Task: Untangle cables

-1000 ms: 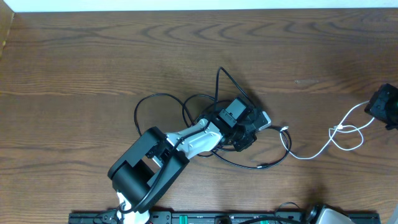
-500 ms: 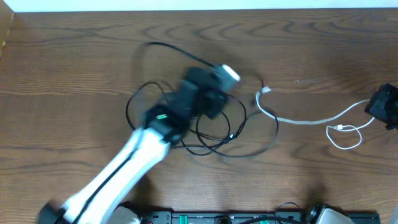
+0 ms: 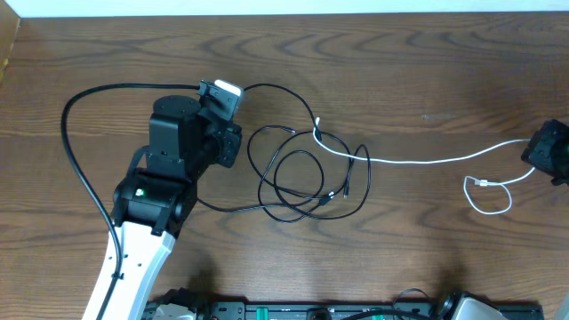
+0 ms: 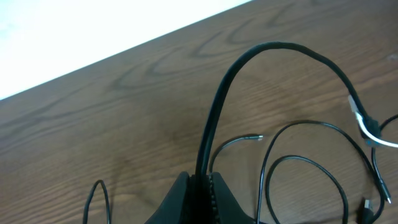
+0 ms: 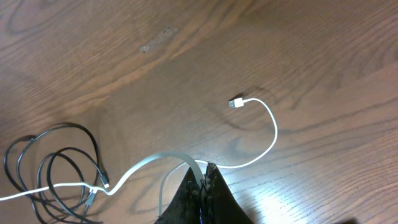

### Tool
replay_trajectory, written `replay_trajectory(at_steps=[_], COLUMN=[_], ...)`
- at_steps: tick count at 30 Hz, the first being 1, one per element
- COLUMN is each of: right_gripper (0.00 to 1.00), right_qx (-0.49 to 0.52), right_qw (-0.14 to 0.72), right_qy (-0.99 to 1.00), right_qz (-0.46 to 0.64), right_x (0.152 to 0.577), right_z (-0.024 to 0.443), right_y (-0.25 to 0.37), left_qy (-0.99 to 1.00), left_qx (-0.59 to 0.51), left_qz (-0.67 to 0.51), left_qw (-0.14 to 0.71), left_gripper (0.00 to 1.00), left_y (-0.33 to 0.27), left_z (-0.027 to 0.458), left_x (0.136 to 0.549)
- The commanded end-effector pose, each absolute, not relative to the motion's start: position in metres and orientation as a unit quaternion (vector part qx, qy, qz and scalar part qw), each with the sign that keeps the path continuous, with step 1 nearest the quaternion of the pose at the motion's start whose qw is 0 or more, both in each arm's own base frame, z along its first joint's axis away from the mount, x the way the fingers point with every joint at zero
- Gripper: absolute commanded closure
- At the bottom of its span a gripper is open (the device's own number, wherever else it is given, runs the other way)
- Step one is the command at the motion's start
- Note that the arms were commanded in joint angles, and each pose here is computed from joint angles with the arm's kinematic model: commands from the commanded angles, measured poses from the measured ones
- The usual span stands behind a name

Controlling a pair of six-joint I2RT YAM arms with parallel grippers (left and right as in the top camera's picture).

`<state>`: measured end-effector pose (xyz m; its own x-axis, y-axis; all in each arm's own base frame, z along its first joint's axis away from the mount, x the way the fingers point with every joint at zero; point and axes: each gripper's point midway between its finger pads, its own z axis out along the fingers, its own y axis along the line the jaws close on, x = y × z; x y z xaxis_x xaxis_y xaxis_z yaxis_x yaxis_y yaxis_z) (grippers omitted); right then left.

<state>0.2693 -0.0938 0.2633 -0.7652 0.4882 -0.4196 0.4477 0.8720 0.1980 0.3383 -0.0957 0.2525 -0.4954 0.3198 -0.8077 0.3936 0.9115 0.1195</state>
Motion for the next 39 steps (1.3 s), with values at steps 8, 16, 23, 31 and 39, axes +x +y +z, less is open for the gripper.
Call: replay_trajectory(at_steps=[8, 16, 23, 31, 39], right_gripper=[0.99, 0.99, 0.99, 0.99, 0.99], right_qx=[0.236, 0.236, 0.238, 0.238, 0.238], right_qw=[0.244, 0.245, 0.244, 0.244, 0.246], right_qy=[0.940, 0.939, 0.939, 0.939, 0.939], right_qz=[0.041, 0.039, 0.033, 0.032, 0.032], right_x=[0.271, 0.272, 0.271, 0.271, 0.272], right_z=[0.266, 0.267, 0.266, 0.266, 0.267], right_y=[-0.090, -0.091, -0.093, -0.094, -0.094], left_qy=[0.889, 0.890, 0.876, 0.862, 0.890], left_qx=[-0.028, -0.064, -0.179, -0.253, -0.088], left_qz=[0.074, 0.039, 0.042, 0.043, -0.158], left_qw=[0.452, 0.451, 0.445, 0.438, 0.418], left_gripper=[0.93, 0.92, 0.93, 0.93, 0.93], left_y=[0.019, 0.045, 0.092, 0.127, 0.024], left_z=[0.248, 0.247, 0.244, 0.241, 0.227], left_x=[0.354, 0.353, 0.343, 0.329, 0.363])
